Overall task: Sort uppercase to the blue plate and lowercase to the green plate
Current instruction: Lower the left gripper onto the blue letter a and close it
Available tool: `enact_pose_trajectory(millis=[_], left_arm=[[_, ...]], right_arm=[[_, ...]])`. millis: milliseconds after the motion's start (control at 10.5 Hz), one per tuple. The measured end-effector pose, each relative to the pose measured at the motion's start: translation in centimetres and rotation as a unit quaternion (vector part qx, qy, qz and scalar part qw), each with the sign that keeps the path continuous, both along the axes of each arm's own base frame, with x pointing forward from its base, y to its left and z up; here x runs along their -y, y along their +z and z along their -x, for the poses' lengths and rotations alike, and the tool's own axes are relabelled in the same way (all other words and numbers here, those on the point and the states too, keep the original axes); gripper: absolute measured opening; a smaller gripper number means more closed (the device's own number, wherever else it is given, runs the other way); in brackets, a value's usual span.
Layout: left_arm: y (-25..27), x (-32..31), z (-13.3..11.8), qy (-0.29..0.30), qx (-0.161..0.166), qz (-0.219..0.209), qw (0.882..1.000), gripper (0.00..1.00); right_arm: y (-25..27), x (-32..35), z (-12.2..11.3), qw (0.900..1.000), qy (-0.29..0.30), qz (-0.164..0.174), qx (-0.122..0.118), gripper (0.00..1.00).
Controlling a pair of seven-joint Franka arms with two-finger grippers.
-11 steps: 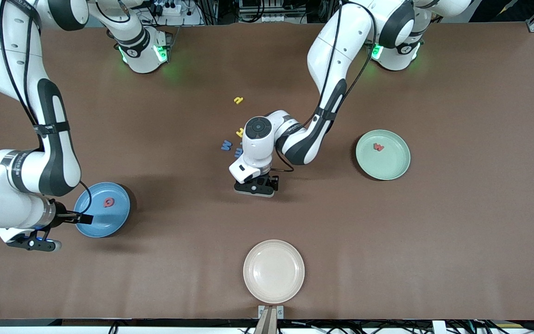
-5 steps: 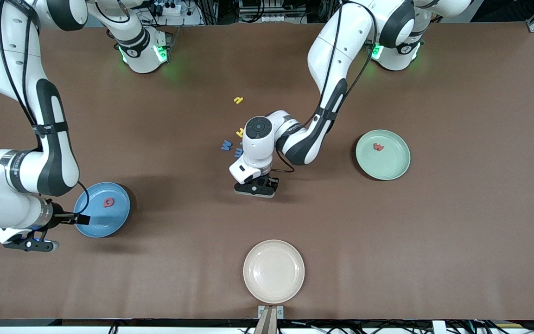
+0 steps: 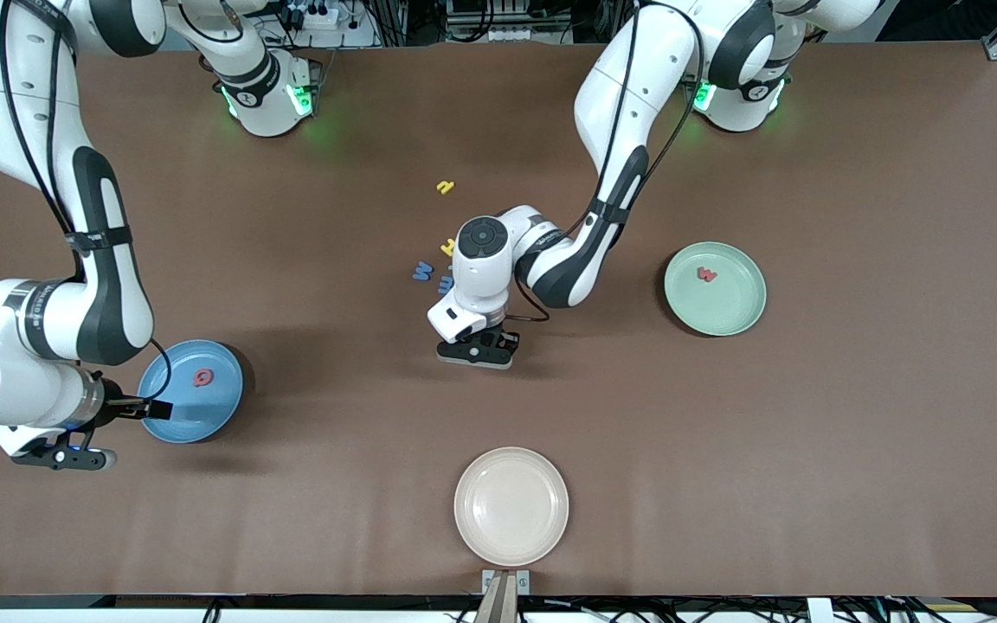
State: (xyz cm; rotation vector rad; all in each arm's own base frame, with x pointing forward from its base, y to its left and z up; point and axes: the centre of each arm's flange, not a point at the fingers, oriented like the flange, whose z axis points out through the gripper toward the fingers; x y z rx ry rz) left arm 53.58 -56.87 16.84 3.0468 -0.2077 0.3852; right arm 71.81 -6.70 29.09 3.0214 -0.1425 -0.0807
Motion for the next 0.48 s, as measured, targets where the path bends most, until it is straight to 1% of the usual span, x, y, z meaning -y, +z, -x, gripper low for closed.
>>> enact_pose_trajectory(millis=[190,475], left_arm=[[0.0,0.0,0.0,0.0,0.0,0.0,1.0,0.43],[0.01,-0.02,0.0,0.0,-0.001,-0.001,1.0,0.4]], right_arm=[[0.01,0.16,0.01,1.0,-0.001,0.001,0.0,1.0],[0.02,0.16,-0.01,1.0,0.001,0.002,0.001,1.0]])
